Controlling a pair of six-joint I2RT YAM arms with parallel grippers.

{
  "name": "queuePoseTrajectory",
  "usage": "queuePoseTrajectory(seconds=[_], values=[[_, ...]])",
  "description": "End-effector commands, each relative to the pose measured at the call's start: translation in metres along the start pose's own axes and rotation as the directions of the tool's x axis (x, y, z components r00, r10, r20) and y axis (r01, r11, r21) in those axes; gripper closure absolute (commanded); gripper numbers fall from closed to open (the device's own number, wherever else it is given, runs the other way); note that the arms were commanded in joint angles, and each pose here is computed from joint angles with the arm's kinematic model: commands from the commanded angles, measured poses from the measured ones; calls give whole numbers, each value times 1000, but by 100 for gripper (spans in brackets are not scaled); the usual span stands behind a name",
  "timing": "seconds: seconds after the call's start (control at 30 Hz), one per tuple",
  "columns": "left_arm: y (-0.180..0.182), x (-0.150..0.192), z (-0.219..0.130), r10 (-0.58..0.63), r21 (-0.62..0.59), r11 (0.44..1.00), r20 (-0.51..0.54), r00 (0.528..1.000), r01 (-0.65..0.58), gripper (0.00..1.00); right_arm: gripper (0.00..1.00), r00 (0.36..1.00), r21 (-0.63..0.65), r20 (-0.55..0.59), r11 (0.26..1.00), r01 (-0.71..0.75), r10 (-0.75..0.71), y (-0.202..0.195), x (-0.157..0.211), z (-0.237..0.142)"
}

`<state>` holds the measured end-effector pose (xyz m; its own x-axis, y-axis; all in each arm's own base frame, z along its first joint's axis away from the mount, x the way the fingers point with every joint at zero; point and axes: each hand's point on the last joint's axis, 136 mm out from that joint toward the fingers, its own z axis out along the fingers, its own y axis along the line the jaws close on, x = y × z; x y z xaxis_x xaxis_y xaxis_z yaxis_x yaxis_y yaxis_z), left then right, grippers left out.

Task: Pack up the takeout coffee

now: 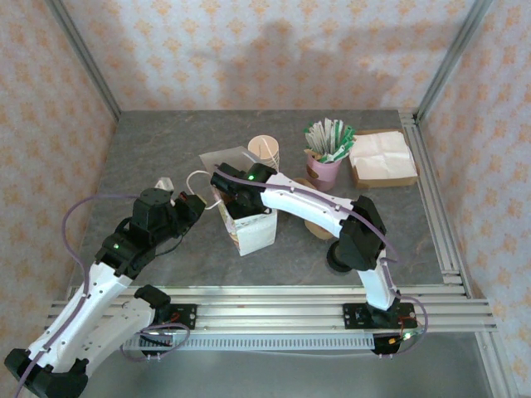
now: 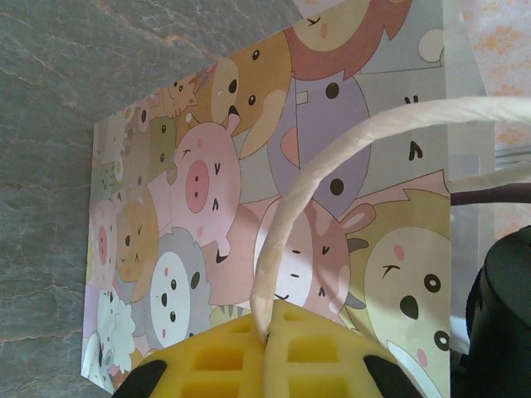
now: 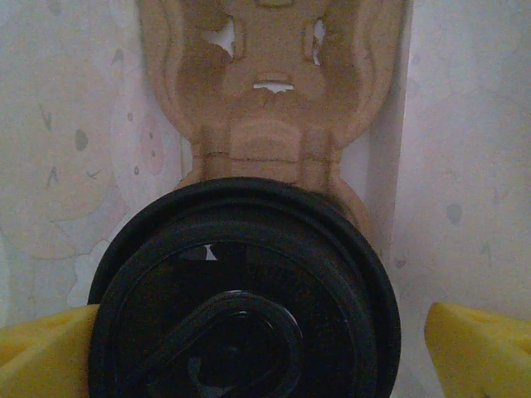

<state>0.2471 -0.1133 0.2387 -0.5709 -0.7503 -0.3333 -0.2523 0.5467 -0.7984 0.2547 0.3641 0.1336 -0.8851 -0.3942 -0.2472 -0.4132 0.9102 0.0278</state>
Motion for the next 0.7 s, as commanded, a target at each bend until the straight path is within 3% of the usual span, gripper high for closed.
queuePoseTrajectory(seconds=[0.0,0.67], values=[[2,-1,-1,34,-21,999,8,999,-34,100,4,999,67,-44,998,19,-16,-9,12,1],[3,0,1,41,-31,999,5,999,-41,100,5,999,12,-17,999,37,-37,4,12,-25]])
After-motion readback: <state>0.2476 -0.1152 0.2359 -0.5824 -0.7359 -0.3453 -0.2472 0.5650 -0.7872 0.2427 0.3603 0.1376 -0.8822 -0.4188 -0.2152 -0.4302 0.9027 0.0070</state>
